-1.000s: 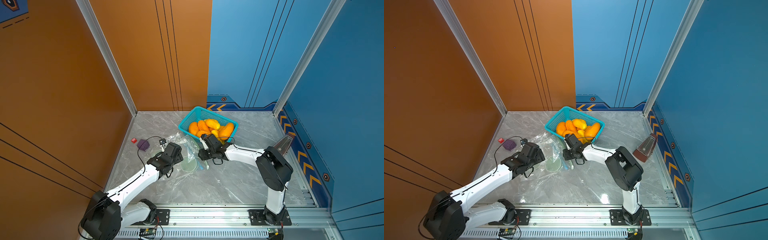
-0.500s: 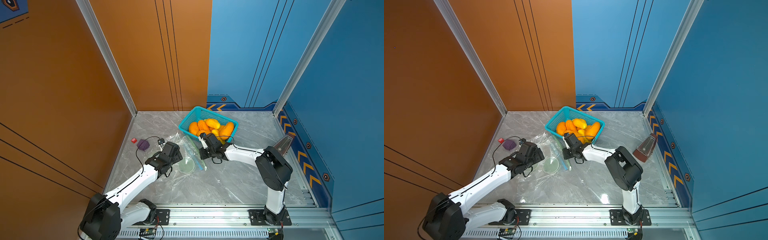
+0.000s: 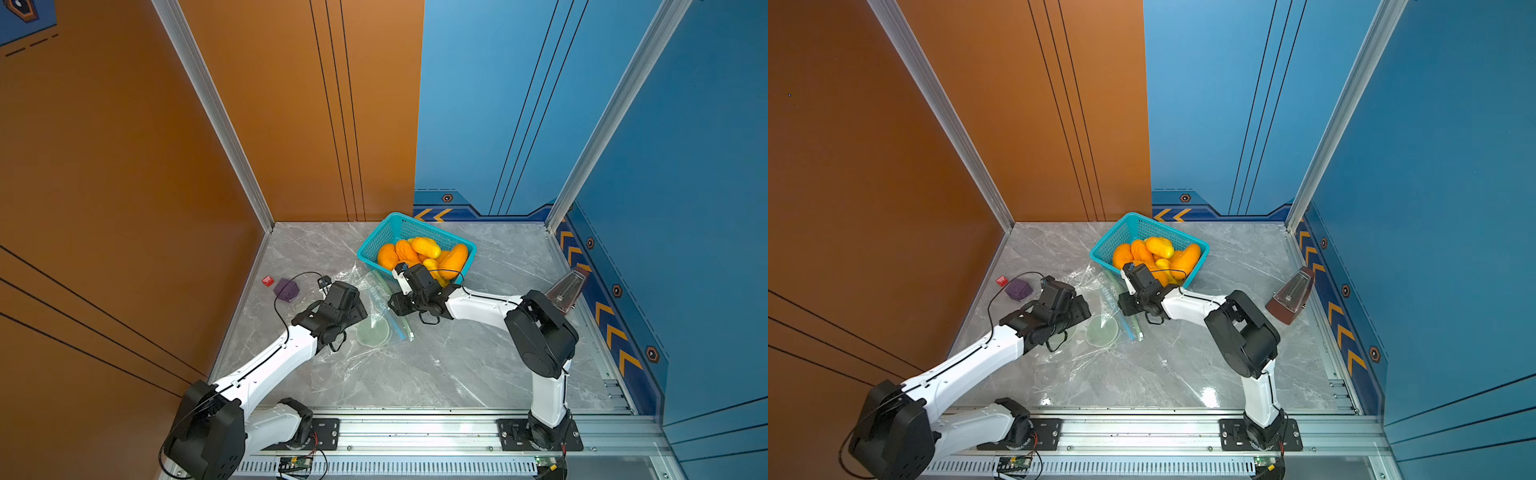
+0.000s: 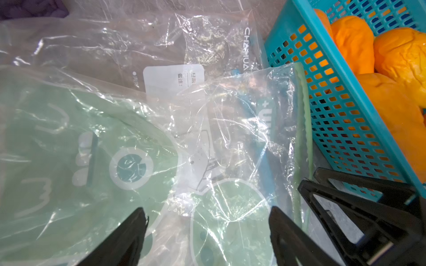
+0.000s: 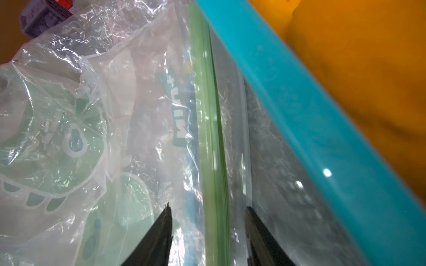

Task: Place the mango in a zip-top bag and seal the zipper
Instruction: Pick up the zipper food storage bag.

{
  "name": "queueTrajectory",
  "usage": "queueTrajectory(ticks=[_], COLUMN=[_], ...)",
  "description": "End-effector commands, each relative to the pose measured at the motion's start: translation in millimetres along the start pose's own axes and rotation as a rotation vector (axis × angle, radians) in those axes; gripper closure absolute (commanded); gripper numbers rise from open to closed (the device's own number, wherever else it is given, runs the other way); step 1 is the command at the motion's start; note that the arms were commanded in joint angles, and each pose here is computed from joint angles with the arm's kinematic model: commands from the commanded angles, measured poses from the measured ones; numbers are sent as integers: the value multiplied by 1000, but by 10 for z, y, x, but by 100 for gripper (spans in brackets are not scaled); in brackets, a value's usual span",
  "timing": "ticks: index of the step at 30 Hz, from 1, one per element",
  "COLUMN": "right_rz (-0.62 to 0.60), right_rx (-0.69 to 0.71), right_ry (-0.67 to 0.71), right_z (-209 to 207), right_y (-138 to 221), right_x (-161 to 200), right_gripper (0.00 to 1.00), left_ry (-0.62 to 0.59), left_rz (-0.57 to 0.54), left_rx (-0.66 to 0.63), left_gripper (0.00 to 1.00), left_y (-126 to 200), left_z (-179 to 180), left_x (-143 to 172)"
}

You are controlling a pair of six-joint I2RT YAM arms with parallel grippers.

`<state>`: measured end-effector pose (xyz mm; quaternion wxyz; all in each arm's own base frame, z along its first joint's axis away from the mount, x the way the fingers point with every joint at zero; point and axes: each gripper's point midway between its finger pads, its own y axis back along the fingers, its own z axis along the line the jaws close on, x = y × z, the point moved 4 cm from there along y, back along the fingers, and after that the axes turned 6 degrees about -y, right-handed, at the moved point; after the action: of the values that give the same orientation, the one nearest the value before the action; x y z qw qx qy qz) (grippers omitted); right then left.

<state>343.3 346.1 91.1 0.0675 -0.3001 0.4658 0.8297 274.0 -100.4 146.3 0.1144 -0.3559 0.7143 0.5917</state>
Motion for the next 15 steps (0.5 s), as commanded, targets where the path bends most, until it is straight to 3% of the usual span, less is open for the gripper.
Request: queueTrajectory(ticks=[1,4,12,15], right_rz=[13,16,-16,-39], right_rx=[-29,-17,-10,-12], right_ry=[3,6,44,69], right_z=[41,26,45,91], right_y=[-114,-157,-69,25], right_x=[5,45,-33,-91], right_gripper=[44,48,100,100], left_ry=[7,6,8,16], left_rz=[16,15,16,15], left_rx=[4,2,-4,1], left_gripper=[15,15,15,15], left_y=[13,12,-2,3], left_z=[-18,-13,-7,-13], left_x=[-32,-28,-42,-57])
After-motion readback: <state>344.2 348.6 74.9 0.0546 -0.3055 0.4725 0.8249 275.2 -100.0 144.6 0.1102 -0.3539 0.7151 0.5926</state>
